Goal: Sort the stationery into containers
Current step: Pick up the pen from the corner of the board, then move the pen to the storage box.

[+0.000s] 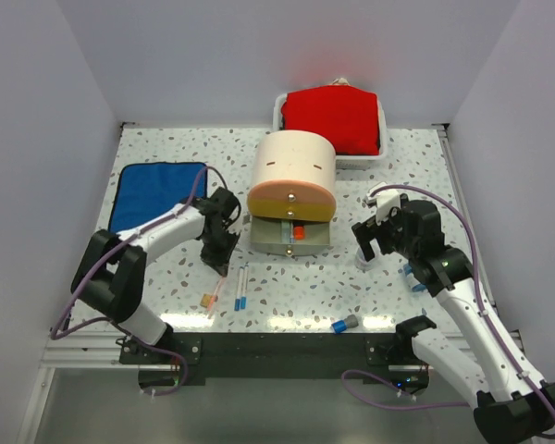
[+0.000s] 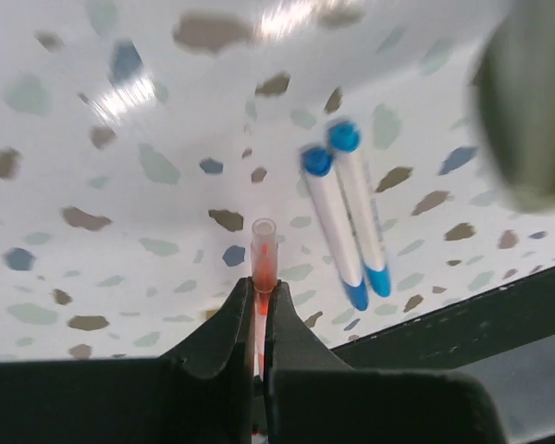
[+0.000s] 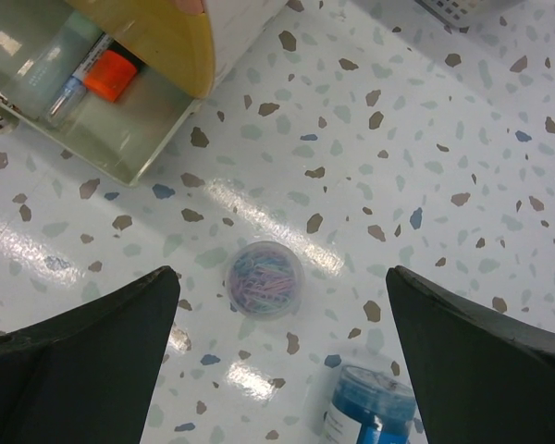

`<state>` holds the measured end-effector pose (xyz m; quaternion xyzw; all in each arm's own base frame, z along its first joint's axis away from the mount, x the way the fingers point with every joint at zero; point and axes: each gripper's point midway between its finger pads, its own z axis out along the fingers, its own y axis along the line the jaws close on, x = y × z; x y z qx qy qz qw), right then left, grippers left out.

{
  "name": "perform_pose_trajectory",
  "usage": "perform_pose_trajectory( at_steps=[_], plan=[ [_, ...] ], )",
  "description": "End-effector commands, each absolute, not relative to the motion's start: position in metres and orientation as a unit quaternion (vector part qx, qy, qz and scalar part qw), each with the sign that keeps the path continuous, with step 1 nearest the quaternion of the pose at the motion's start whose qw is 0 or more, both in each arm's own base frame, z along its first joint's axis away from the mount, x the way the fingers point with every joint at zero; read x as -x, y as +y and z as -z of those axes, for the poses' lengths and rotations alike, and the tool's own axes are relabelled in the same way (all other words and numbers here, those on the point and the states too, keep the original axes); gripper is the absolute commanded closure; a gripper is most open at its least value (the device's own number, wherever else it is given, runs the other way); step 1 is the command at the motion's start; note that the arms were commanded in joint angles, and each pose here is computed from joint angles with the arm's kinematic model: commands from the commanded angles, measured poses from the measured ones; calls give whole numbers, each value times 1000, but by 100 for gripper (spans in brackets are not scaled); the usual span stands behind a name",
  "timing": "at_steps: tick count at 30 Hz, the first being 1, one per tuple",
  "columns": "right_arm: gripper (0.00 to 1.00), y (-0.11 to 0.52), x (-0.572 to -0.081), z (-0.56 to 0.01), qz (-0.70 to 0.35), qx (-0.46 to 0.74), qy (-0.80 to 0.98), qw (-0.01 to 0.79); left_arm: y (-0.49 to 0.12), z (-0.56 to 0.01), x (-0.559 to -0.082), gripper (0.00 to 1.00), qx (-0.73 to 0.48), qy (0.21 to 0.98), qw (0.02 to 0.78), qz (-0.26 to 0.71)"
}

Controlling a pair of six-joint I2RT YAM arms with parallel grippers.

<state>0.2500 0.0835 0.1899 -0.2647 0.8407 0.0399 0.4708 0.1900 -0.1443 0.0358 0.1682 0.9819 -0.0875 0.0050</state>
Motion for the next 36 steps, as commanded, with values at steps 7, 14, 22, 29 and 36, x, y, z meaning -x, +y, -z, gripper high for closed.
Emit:
perform_pose_trajectory(
  at_steps=[7,14,22,29,36],
  plan=[
    [1,81,-261,-209,-25,262,825,500,-189,-196,-324,100,-221,914,305,150],
    [1,85,-269,-210,-25,271,821,502,-218,-268,-353,100,-335,830,420,152],
    [1,84,-268,-210,-17,285,816,502,-284,-262,-269,100,-708,547,444,36],
    [1,83,-267,-210,-19,275,818,505,-300,-226,-264,100,-753,504,423,-8],
    [1,81,-266,-210,-15,274,819,504,-319,-198,-268,100,-780,494,384,6]
  ],
)
